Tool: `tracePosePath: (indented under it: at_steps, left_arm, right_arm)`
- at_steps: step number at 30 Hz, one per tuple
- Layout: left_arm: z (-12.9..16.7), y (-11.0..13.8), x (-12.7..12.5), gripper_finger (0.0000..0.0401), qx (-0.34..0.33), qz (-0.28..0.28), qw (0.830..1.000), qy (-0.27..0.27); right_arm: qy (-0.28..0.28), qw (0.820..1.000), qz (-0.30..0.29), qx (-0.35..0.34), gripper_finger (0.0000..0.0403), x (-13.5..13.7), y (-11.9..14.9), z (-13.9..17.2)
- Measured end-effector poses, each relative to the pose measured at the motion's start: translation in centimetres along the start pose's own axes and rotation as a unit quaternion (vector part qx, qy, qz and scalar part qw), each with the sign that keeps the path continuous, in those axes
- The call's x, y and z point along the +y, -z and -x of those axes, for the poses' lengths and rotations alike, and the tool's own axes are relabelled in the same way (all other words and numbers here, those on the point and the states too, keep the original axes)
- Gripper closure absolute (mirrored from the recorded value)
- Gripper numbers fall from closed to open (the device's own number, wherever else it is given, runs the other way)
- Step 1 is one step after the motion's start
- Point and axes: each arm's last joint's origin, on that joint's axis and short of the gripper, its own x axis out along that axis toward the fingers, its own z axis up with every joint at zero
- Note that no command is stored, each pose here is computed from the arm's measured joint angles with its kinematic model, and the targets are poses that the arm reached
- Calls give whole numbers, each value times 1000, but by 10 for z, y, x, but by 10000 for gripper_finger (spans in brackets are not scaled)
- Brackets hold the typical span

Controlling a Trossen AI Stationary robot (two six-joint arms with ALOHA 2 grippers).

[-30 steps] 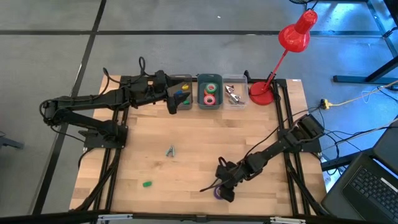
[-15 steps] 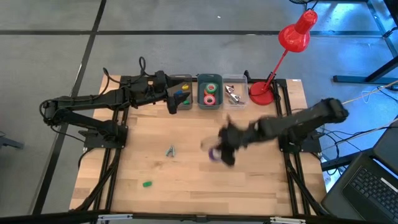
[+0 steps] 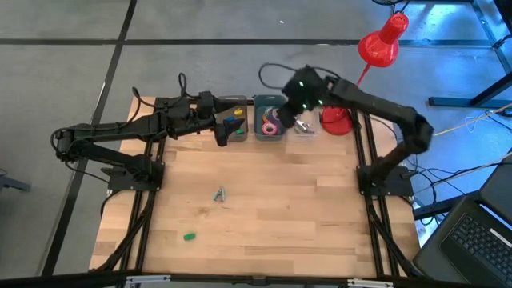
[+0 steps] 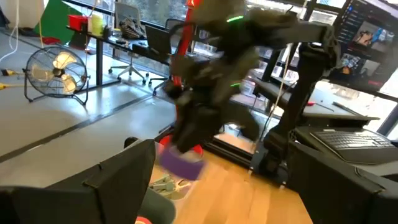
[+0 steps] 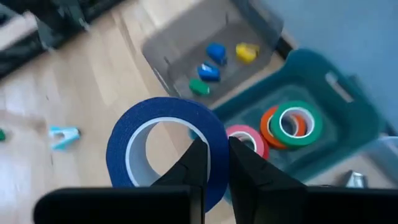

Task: Pick and place Stapler, Stapler remover, tape
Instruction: Put the violet tape into the green bin

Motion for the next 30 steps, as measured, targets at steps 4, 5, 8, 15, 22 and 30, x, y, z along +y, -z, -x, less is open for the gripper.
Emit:
tracePosePath:
  at_steps: [4, 5, 8, 15, 22, 30]
  left_arm:
    - [0, 0, 0, 49, 0, 1, 1000, -1]
    - [0, 0, 0, 49, 0, 1, 1000, -1]
    - [0, 0, 0, 49, 0, 6, 1000, -1]
    - [0, 0, 0, 49, 0, 26, 1000, -2]
    - [0, 0, 0, 49, 0, 26, 1000, -2]
    - [0, 0, 0, 49, -1, 26, 1000, -2]
  right_arm:
    - [-20, 999, -9, 47, 367, -36, -8, -39]
    - [-18, 998, -8, 54, 367, -42, -11, -48]
    - [-10, 998, 7, 69, 367, -58, -19, -72]
    - [14, 995, 16, 100, 367, -93, -37, -110]
    - [19, 985, -3, 172, 367, -117, -20, -144]
    - [36, 980, 8, 197, 367, -122, -10, -161]
